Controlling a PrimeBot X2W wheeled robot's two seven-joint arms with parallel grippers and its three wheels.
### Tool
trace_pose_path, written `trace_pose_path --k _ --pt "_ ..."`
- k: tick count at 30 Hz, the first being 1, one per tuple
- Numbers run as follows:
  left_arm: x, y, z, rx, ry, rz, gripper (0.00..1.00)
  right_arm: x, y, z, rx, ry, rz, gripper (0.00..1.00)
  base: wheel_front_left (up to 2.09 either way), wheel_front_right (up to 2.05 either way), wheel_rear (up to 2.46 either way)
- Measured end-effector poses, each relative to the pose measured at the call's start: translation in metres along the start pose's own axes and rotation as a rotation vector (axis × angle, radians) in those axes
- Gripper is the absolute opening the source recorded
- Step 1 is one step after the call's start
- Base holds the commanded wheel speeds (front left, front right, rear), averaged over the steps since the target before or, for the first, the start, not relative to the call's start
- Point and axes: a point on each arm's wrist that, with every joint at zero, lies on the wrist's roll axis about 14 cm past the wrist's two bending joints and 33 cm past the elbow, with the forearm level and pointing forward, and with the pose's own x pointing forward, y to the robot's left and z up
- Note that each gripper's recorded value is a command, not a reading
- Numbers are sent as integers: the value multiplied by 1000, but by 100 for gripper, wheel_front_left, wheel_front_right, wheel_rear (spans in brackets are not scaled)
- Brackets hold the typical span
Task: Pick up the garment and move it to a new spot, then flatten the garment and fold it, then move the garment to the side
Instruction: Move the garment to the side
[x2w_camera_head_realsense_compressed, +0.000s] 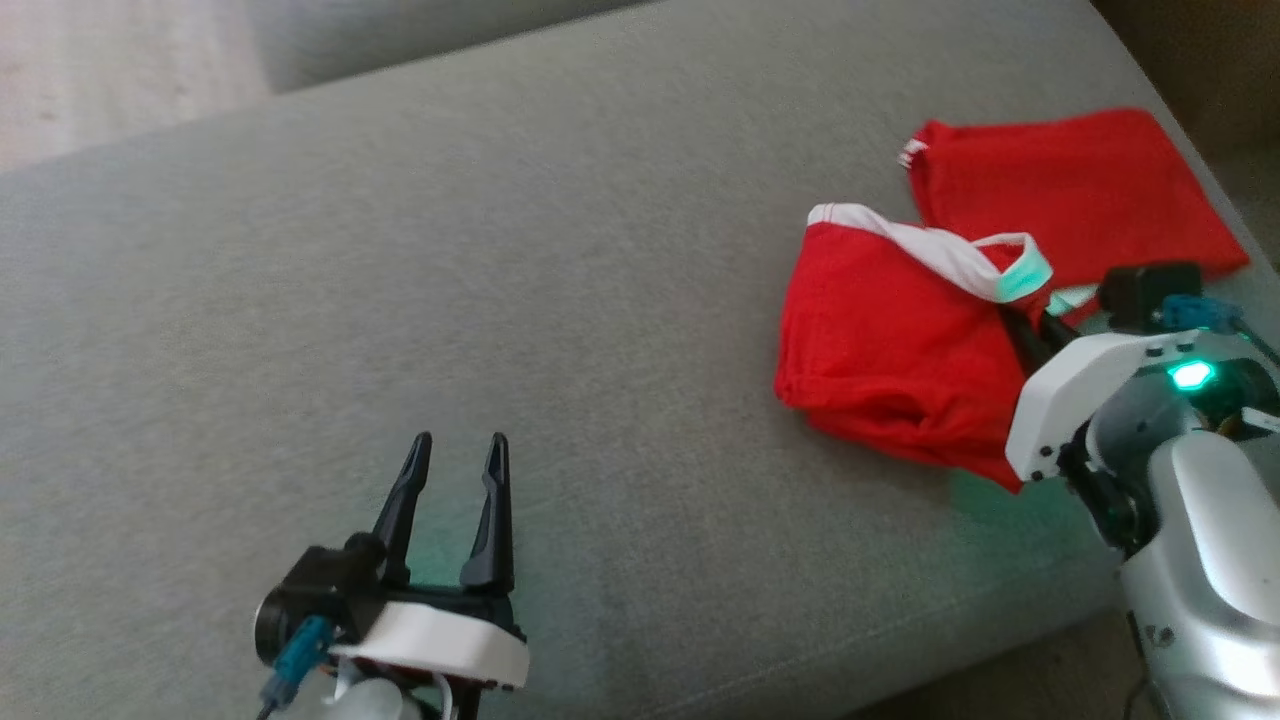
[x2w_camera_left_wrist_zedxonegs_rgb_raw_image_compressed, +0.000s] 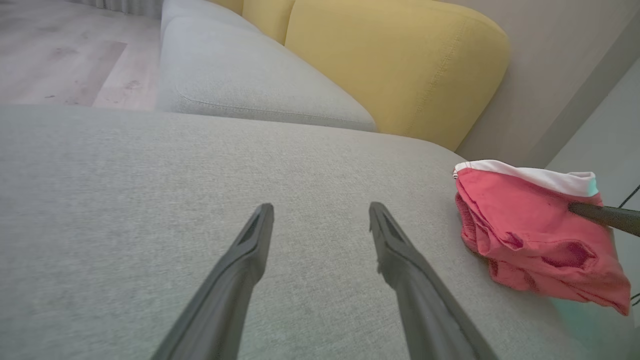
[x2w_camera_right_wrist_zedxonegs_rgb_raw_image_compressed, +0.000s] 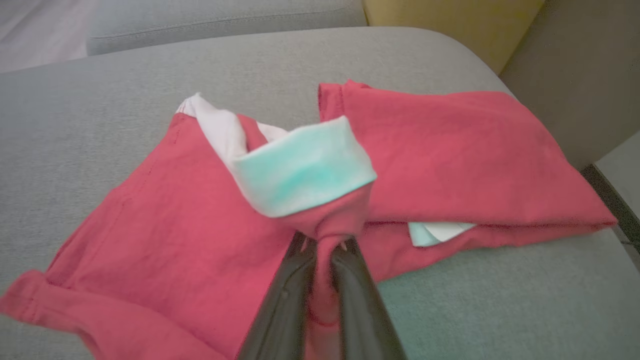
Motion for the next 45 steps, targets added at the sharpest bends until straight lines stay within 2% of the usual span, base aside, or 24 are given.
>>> trace_pose_path --k 5,8,14,20,25,30,31,32,33,39,45 --pt "15 -4 -13 -18 43 -33 100 3 -16 -10 15 39 -44 0 0 0 0" --pt "15 0 -17 -24 58 -23 100 11 -17 5 -5 17 -43 0 0 0 0" --pt "9 20 -12 -15 40 35 100 31 -37 50 -145 -4 -76 0 0 0 0" --pt "-2 44 -9 -22 30 113 100 49 -68 69 -267 53 -136 0 0 0 0" --pt "-9 57 -12 -33 36 158 100 60 -89 83 -321 72 -183 0 0 0 0" --pt "-10 60 -17 -40 48 165 100 67 -91 84 -334 87 -184 0 0 0 0" --pt "-9 59 -17 -35 51 160 100 68 -92 82 -337 97 -187 27 0 0 0" --pt "-8 58 -17 -32 51 155 100 68 -93 82 -338 101 -190 79 0 0 0" --pt "-6 57 -16 -30 48 151 100 69 -95 81 -336 103 -192 100 0 0 0" --pt "2 55 -16 -26 53 132 100 67 -104 85 -329 52 -220 100 0 0 0" --pt "3 52 -15 -17 52 124 100 69 -83 95 -316 -26 -183 100 0 0 0"
